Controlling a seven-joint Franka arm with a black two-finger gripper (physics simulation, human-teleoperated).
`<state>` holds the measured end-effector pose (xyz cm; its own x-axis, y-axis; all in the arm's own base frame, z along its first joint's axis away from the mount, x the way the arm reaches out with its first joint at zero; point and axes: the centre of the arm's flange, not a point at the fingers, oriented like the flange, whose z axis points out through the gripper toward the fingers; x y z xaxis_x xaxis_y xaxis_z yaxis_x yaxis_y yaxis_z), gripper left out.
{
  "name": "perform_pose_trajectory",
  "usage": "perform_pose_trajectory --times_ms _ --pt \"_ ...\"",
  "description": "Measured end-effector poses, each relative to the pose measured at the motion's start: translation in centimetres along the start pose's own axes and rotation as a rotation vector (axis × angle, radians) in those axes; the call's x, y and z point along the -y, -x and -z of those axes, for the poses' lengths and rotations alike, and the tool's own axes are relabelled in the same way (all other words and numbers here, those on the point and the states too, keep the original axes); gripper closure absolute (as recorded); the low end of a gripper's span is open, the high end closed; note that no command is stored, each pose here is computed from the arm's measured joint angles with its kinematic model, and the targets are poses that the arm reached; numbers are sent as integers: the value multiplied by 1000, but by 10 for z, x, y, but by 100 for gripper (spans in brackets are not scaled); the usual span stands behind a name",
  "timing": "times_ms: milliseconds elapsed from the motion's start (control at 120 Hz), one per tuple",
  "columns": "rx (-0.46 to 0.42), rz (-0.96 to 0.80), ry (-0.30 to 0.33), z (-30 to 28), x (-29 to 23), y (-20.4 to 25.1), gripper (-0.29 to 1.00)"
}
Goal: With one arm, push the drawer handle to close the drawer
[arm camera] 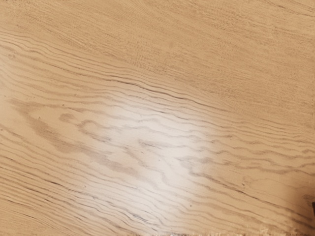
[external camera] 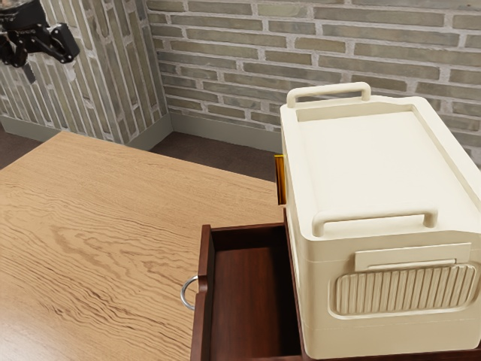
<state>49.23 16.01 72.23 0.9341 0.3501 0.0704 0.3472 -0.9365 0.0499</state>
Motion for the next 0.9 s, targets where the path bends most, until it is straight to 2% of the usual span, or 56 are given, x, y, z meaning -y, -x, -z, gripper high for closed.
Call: perform_pose_trajectory --times_ms 167,192,250,308,425,475,567,633,700,800,900 --pt "-3 -46 4 3 -26 5 2" --pt "-55 -44 10 31 -23 16 2" --pt "-251 -51 28 127 -19 69 2" --pt "-320 -99 46 162 -36 101 2" --pt "-325 -135 58 170 -52 113 2" --pt "-307 -205 67 165 -81 120 2" --pt "-290 -359 78 162 -131 161 2" --pt "-225 -399 41 114 -141 194 2" --pt "-127 -405 -4 24 -129 233 2" --pt "55 -355 -14 -124 -87 250 2" --pt "158 -293 -11 -205 -57 259 2"
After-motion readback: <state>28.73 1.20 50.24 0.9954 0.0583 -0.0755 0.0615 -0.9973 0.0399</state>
